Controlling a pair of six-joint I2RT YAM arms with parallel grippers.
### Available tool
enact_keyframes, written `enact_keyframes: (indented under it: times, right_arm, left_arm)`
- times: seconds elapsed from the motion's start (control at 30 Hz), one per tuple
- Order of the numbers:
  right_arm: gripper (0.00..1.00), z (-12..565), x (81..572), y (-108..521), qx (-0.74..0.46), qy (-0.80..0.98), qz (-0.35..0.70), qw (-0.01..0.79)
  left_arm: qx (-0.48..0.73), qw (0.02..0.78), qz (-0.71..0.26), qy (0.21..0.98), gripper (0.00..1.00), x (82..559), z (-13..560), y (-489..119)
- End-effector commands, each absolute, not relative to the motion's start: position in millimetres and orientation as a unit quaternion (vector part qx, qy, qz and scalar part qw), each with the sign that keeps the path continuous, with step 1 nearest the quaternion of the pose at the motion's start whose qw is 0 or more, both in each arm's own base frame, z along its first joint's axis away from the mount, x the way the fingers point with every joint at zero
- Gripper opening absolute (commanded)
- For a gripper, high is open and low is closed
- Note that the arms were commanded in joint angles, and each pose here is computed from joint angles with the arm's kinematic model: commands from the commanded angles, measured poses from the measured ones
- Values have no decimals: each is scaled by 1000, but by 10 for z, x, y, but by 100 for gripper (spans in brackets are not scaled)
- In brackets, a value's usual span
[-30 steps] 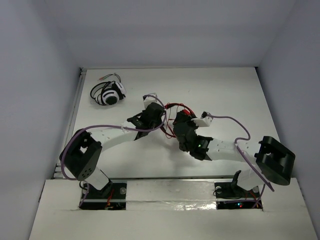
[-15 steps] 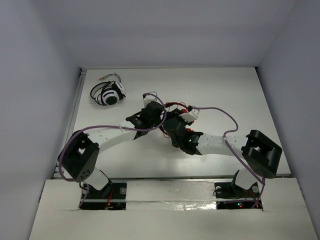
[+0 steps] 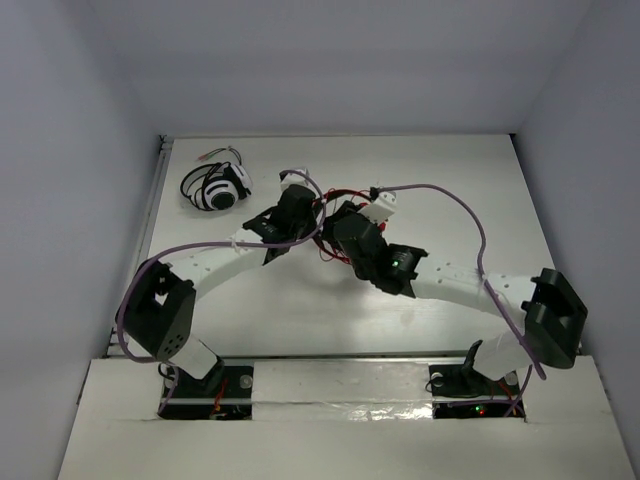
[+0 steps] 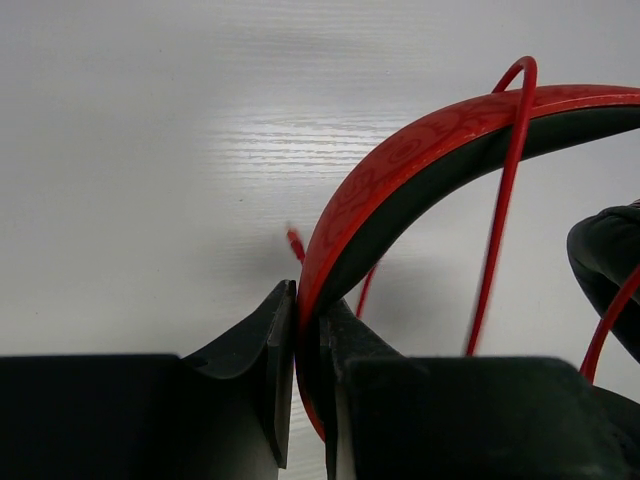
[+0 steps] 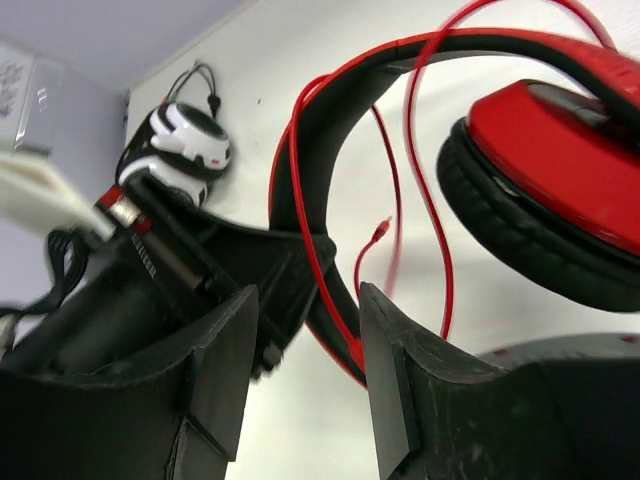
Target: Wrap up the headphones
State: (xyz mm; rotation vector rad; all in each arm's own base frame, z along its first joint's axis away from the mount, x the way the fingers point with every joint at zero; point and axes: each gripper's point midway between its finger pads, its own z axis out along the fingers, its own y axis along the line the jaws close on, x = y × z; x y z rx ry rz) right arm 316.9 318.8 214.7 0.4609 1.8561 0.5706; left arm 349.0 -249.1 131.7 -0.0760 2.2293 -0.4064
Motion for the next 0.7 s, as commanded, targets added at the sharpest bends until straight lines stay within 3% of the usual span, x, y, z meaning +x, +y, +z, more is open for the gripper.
enact_keyframes:
  times: [0.0, 0.07, 0.13, 0.17, 0.2, 0.23, 0.67]
  right_arm:
    - [51, 2465, 3063, 3143, 164, 784, 258, 540]
    - [51, 2546, 3054, 3057, 167, 779, 261, 545]
    - [43, 2718, 2993, 2936, 172, 768, 272, 554]
    - [33, 2701, 2961, 2872, 172, 767, 270, 556]
    - [3, 2850, 2911, 2778, 173, 756, 281, 566]
    - [0, 2897, 2880, 2723, 170, 752, 284, 570]
    - [1, 2926, 2331, 1706, 173, 726, 280, 603]
  left_arm:
    - [-28, 451, -207, 868, 0, 3638, 1678, -2645]
    - [-26, 451, -204, 868, 0, 3645, 1682, -2645]
    - [-23, 451, -203, 869, 0, 3653, 1686, -2652]
    - [-22, 452, -205, 868, 0, 3669, 1713, -2671]
    - [-19, 450, -201, 870, 0, 3679, 1686, -2673]
    - [-19, 450, -200, 870, 0, 3691, 1679, -2678]
    - [22, 424, -148, 893, 0, 4116, 1276, -2945]
